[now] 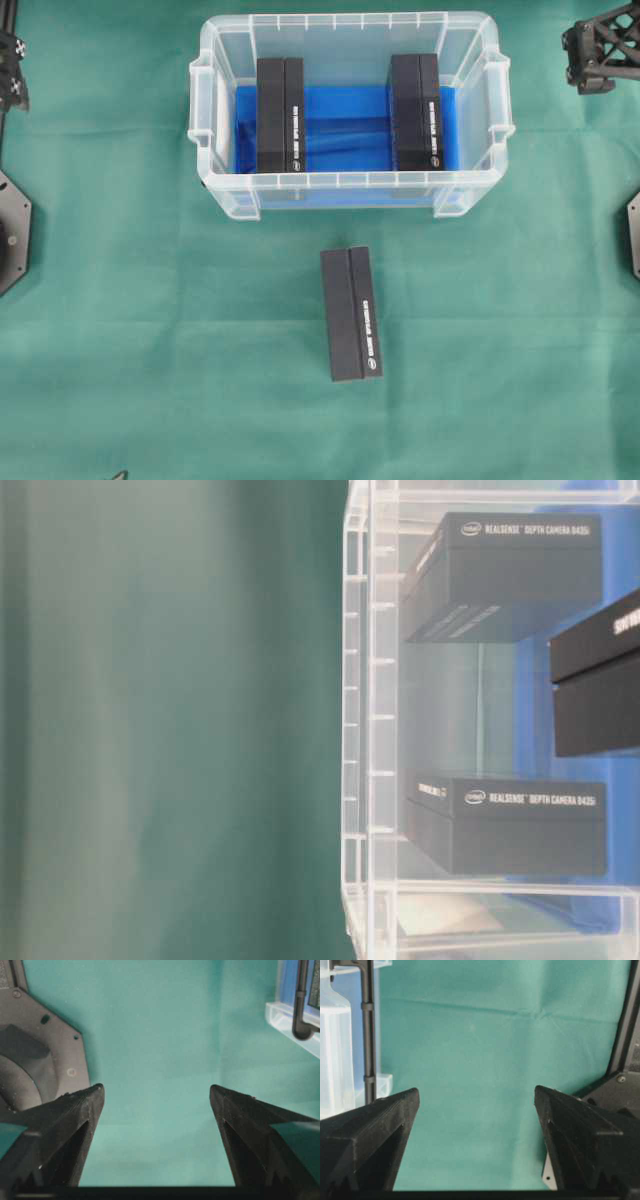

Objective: Take out the box from the case.
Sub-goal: 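Move the left gripper over the left black box in the case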

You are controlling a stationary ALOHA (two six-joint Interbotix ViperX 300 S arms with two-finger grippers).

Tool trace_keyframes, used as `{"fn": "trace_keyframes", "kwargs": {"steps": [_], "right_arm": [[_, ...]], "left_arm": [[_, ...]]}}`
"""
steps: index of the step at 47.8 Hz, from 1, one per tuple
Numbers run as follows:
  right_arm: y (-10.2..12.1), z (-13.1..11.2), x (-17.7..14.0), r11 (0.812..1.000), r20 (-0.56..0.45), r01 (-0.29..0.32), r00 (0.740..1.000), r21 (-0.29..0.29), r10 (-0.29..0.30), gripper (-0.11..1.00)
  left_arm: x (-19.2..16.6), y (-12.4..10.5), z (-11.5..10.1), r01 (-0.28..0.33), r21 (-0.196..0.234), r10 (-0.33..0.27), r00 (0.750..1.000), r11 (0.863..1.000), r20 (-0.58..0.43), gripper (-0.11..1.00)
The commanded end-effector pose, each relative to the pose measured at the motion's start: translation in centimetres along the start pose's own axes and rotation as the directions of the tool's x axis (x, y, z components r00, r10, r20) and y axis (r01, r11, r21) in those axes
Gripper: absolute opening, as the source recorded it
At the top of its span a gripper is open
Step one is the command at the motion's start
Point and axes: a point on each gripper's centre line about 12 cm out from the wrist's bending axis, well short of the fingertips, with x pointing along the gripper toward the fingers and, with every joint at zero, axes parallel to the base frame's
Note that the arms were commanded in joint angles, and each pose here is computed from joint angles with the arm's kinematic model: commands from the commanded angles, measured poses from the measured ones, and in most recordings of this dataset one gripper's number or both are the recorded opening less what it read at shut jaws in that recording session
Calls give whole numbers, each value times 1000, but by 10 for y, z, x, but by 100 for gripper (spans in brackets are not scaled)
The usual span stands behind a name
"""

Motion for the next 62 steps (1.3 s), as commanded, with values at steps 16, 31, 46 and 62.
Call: {"fn": "trace_keyframes", "kwargs": {"steps": [16, 31, 46, 62], "right_arm": [[1, 1, -4, 1000, 2, -15, 1000, 6, 15, 90], [2, 0, -4, 1000, -4, -21, 1000, 5, 21, 90], [2, 1, -4, 1000, -5, -18, 1000, 9, 18, 90], [1, 1, -3, 1000, -1, -15, 1000, 1, 15, 90]], "left_arm": [[2, -13, 5, -17, 5, 17, 1000, 1000, -3, 86], [9, -48, 16, -17, 18, 17, 1000, 1000, -10, 86], [21, -111, 24, 0, 43, 0, 1000, 999, -17, 86], [29, -183, 31, 29, 59, -28, 999, 998, -20, 86]]}}
